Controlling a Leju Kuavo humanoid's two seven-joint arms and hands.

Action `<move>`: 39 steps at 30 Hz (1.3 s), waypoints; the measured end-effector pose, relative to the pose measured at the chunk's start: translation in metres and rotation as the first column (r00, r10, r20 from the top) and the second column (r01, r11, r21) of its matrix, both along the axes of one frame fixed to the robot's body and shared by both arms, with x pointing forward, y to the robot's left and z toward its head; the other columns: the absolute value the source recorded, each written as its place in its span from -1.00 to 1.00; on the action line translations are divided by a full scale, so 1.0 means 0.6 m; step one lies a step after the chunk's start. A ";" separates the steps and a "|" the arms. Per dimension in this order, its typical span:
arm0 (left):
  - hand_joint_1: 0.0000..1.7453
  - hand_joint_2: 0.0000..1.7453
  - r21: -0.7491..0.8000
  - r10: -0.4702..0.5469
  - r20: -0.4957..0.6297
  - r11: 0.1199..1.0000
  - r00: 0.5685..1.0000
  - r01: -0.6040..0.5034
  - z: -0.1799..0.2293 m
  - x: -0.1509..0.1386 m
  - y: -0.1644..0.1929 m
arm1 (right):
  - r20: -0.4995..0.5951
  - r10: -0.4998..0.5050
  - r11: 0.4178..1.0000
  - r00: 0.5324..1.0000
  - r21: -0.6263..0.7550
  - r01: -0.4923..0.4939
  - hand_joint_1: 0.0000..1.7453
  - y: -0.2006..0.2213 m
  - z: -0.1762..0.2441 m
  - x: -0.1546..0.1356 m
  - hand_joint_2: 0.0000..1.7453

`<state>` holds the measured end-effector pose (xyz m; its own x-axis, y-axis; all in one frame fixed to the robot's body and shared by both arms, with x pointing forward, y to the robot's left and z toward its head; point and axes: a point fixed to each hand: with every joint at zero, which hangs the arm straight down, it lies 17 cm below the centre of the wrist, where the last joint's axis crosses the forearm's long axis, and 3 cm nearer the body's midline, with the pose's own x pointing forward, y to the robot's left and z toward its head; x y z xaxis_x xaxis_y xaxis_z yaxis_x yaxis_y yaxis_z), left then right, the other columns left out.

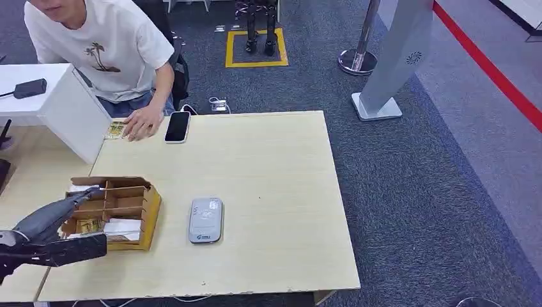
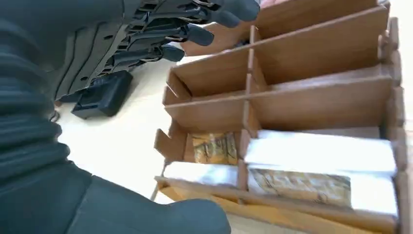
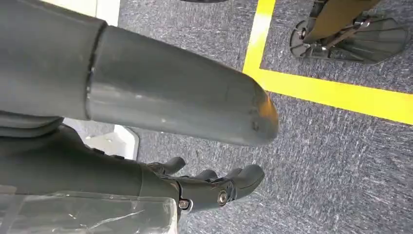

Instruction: Pass the card to the sensor for recognition and then transmit it.

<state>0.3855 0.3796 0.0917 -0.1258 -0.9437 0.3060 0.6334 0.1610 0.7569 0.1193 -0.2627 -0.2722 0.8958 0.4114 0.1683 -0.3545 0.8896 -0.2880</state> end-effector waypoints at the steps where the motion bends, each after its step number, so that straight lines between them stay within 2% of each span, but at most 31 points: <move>1: -1.00 1.00 -0.004 0.000 -0.003 1.000 1.000 0.000 -0.003 -0.002 -0.002 | 0.000 0.000 1.000 1.000 0.000 0.000 -1.00 0.000 0.000 0.001 -1.00; 25: -1.00 1.00 -0.064 0.023 -0.058 0.998 0.998 -0.027 -0.076 -0.044 -0.027 | 0.000 0.008 1.000 1.000 -0.004 -0.008 -1.00 0.000 0.001 0.006 -1.00; 31: -0.90 1.00 -0.077 0.033 -0.050 0.996 0.998 -0.037 -0.085 -0.048 -0.030 | 0.000 0.010 1.000 1.000 -0.001 -0.010 -1.00 0.002 0.001 0.007 -1.00; 33: -0.42 1.00 -0.080 0.035 -0.049 0.996 0.998 -0.039 -0.087 -0.049 -0.033 | 0.000 0.010 1.000 1.000 -0.001 -0.010 -1.00 0.002 0.001 0.006 -1.00; 34: -0.42 1.00 -0.081 0.035 -0.049 0.996 0.998 -0.039 -0.088 -0.049 -0.034 | 0.000 0.010 1.000 1.000 0.000 -0.010 -1.00 0.002 0.001 0.007 -1.00; 35: 1.00 1.00 -0.079 0.036 -0.044 0.996 0.998 -0.040 -0.088 -0.049 -0.034 | 0.000 0.010 1.000 1.000 0.001 -0.010 -1.00 0.003 0.001 0.007 -1.00; 39: 1.00 1.00 -0.081 0.046 -0.012 0.996 0.999 -0.047 -0.078 -0.037 -0.033 | 0.000 0.011 1.000 1.000 0.006 -0.011 -1.00 0.005 0.001 0.007 -1.00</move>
<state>0.3634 0.3597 0.0447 -0.0789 -0.9203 0.3831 0.6316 0.2512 0.7335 0.1232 -0.2595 -0.2714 0.8910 0.4206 0.1710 -0.3645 0.8871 -0.2832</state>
